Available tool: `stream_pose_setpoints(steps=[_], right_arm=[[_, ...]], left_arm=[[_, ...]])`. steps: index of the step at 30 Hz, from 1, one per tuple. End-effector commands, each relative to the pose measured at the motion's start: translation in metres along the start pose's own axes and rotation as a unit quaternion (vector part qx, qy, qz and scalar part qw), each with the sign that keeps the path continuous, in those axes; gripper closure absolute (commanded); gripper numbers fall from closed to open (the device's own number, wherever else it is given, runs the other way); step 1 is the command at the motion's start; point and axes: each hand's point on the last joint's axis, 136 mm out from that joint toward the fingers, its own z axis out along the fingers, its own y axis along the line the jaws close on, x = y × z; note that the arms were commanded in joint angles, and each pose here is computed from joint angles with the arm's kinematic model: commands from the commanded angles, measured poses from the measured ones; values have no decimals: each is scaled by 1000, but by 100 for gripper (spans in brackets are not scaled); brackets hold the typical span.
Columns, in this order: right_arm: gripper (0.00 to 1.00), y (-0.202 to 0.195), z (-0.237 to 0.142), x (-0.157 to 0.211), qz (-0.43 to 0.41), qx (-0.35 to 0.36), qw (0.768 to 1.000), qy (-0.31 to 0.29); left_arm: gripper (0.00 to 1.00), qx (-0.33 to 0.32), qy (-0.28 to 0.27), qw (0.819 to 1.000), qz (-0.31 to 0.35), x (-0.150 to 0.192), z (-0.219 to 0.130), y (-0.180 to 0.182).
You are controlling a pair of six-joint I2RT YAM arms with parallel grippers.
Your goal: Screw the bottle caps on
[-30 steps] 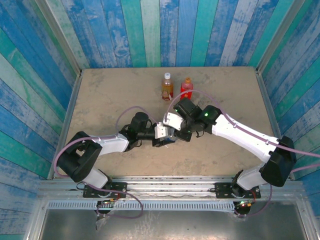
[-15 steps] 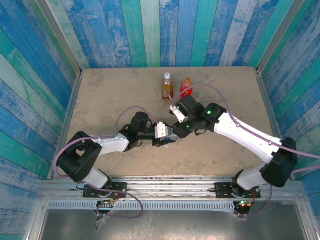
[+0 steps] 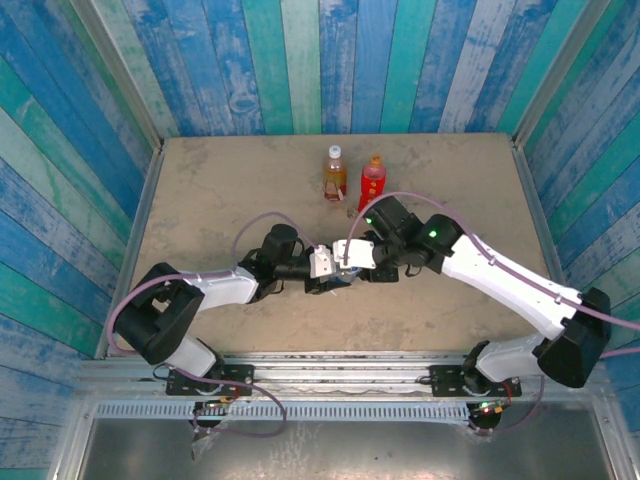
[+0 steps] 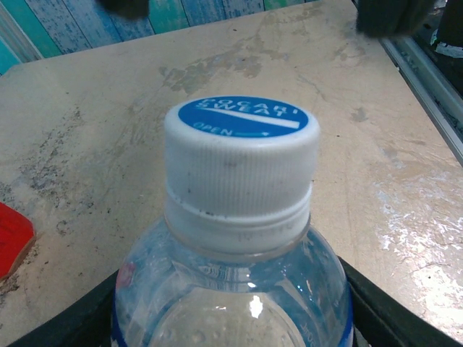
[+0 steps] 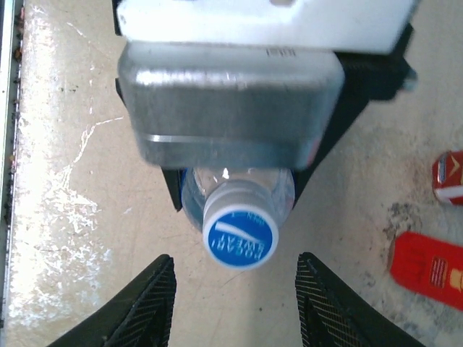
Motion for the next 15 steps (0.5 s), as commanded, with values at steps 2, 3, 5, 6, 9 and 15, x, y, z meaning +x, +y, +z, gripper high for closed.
stream_pose_setpoints(steps=[2,3,5,6,9,15], right_arm=[[54,2,13,-7,-43,-27,999,-1],[56,3,16,-7,-43,-31,999,-1],[64,4,19,-6,-41,-36,999,3],[72,3,21,-4,-40,-35,999,7],[84,3,21,-3,-33,-33,999,9],[100,-15,21,-11,141,12,990,-7]], left_arm=[[38,9,-12,1000,11,-9,-2,-4],[38,9,-12,1000,11,-9,-2,-4],[38,9,-11,1000,11,-8,-3,-4],[38,9,-11,1000,10,-8,-2,-4],[38,10,-11,1000,10,-8,-2,-3],[38,3,-9,1000,12,-9,-3,-1]])
